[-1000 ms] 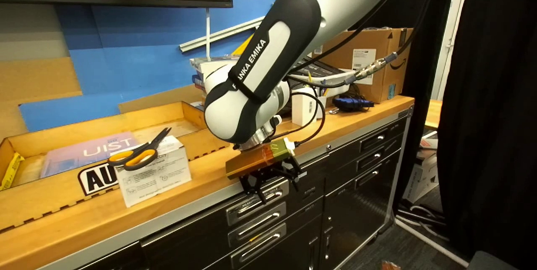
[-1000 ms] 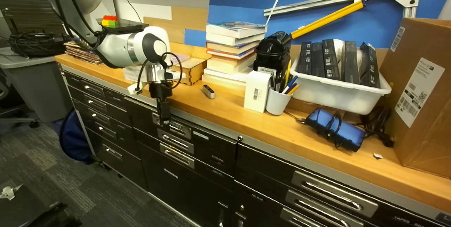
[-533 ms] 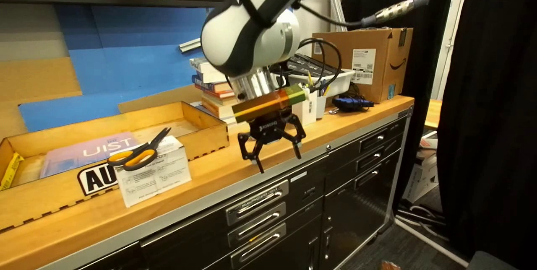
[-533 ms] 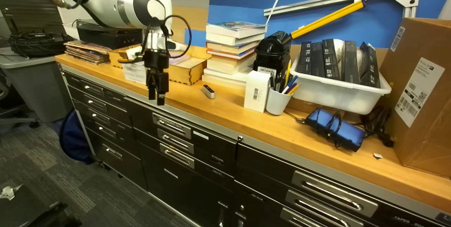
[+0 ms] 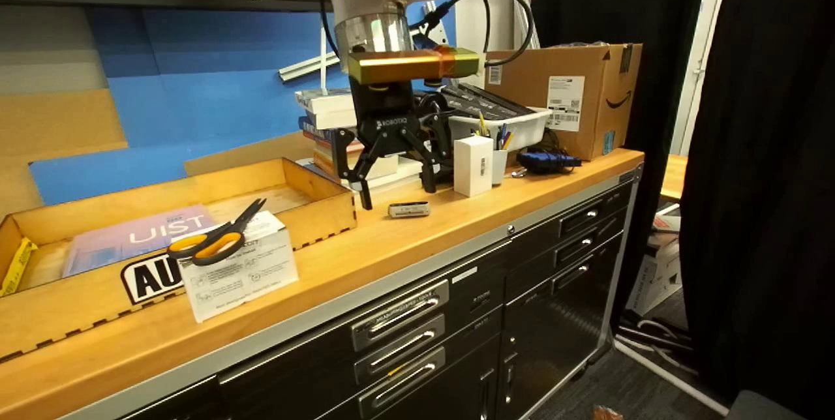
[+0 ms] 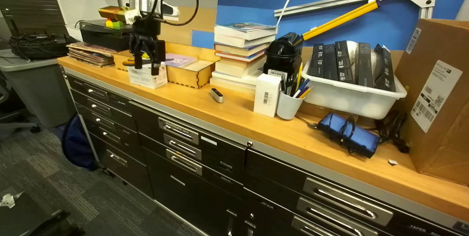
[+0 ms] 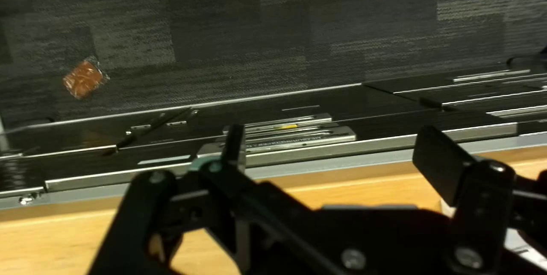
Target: Put the blue object in the drawer and close the drawer.
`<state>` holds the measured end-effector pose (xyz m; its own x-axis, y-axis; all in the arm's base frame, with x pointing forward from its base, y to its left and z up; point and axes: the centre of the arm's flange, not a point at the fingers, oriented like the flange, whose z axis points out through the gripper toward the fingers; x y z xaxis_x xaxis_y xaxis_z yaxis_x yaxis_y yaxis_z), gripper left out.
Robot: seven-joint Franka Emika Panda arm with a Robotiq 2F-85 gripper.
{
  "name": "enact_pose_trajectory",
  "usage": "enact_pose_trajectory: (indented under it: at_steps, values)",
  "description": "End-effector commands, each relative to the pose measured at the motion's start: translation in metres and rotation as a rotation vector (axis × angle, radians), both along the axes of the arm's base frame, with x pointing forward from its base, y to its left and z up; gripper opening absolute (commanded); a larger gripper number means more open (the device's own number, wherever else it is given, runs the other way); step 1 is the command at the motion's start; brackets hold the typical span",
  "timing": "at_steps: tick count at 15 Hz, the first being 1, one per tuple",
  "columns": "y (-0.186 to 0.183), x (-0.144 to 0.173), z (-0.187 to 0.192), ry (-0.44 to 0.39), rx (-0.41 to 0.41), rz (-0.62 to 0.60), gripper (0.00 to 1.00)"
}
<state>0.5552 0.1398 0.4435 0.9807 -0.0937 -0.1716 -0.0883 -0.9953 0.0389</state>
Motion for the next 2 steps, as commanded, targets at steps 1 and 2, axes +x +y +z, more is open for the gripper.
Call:
enact_pose_trajectory:
  at_steps: [1, 2]
  values:
    - [0.0051, 0.0006, 0.0042, -0.009, 0.003, 0.009, 1.0]
    - [0.0082, 0.0007, 0.0063, -0.013, 0.005, 0.014, 1.0]
